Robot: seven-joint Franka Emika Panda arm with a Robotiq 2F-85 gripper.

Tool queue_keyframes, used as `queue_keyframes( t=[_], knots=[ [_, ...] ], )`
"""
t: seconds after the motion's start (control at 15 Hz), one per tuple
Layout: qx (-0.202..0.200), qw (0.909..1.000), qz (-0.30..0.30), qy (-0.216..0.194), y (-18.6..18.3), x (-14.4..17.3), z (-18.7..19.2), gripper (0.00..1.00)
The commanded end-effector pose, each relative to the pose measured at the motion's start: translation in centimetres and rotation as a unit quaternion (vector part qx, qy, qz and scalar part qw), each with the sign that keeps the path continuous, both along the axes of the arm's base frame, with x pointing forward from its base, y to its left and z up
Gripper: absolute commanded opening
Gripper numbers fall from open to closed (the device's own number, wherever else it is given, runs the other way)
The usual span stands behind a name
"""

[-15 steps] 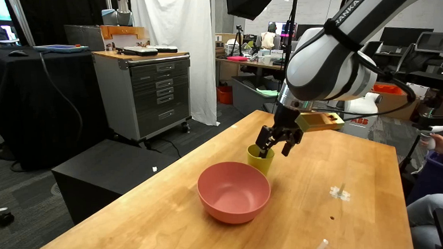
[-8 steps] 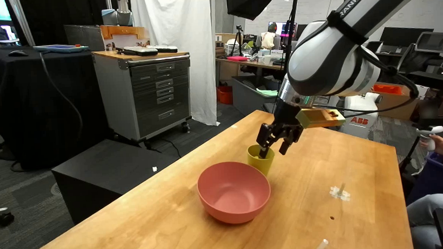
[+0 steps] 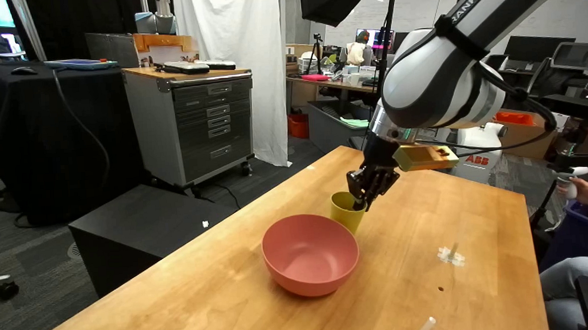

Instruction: Pour the contents of the yellow cup into the bowl

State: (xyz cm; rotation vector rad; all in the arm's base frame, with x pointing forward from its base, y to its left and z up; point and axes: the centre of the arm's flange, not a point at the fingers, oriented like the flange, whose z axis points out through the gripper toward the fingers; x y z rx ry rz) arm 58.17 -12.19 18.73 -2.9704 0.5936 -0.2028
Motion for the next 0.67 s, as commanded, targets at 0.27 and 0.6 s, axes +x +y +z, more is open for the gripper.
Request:
queue_keyframes(
  t=[0.27, 0.6],
  knots=[
    [0.005, 0.9999, 0.007, -0.013, 0.5, -1.0, 1.7, 0.06],
    [-0.004, 0.9997, 0.014, -0.02, 1.1, -1.9, 3.7, 0.06]
  ],
)
